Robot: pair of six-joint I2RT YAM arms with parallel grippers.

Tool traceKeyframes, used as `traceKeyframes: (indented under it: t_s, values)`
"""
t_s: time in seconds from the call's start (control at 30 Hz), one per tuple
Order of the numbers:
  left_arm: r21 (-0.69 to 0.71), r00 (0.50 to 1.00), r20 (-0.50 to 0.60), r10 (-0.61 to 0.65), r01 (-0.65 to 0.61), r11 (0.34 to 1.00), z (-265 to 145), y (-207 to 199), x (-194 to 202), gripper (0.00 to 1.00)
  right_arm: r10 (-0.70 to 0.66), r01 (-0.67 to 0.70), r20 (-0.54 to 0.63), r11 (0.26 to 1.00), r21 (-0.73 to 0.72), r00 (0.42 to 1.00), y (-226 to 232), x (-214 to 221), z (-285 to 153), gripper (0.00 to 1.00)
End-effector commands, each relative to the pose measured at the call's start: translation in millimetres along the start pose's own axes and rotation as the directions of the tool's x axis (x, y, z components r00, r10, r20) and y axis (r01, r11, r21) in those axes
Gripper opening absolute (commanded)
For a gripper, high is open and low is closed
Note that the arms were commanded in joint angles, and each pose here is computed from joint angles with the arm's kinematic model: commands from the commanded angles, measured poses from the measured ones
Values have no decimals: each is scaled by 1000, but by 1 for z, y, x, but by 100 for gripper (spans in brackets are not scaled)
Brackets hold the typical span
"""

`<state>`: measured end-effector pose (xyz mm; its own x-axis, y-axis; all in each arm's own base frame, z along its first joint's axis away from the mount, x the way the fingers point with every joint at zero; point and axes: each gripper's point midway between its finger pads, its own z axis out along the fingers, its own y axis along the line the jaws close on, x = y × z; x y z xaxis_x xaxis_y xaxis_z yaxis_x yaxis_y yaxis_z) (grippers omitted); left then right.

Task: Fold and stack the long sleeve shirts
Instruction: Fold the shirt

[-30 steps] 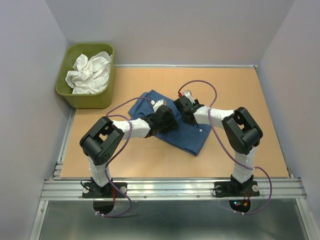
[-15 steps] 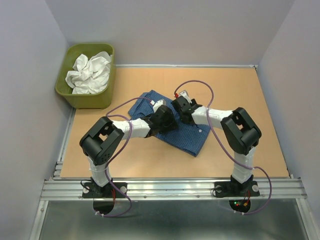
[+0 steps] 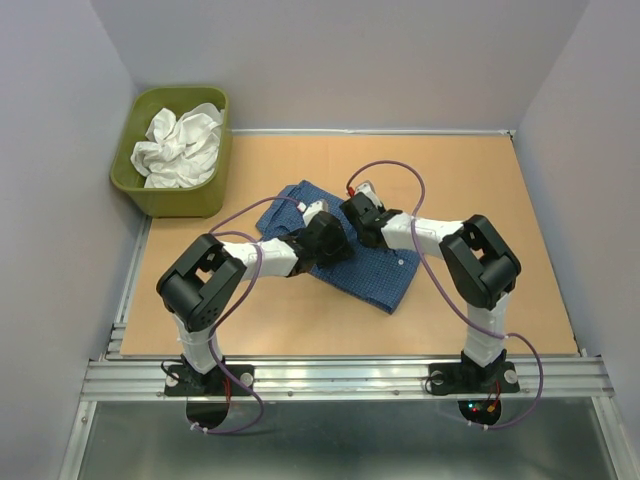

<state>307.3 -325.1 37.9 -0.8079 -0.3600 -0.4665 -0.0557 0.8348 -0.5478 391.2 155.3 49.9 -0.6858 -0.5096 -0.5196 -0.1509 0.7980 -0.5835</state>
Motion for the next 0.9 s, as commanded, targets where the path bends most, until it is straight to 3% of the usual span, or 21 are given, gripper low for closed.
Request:
traceKeyframes:
  t_s: [0.0,0.2,0.3,0.43,0.53,0.63,0.87]
  values:
    - [-82,999,-43,10,-14,997,-6,28,13,61,94,-94,102,996,-3,990,-15,-46,-19,4]
    - [-84,999,-46,5,-9,996,-6,30,14,56,288,-253,120,936,-246,950,-25,-71,-35,1]
    - [-87,999,-46,6,-10,996,-5,31,14,54,365,-306,59,847,-434,929,-10,-72,-40,1]
    - [-81,999,-42,8,-12,997,-6,29,12,53,431,-388,-46,756,-526,901,-2,-61,-36,0]
    - [-86,999,-40,9,-12,996,-6,31,13,51,467,-448,-150,631,-633,871,10,-54,-42,0]
    - [-87,999,-39,6,-10,996,-6,31,12,50,498,-511,-226,564,-649,837,8,-47,-35,1]
    - [-94,999,-34,3,-6,996,-6,33,11,49,535,-634,-424,302,-712,731,8,-41,-35,1]
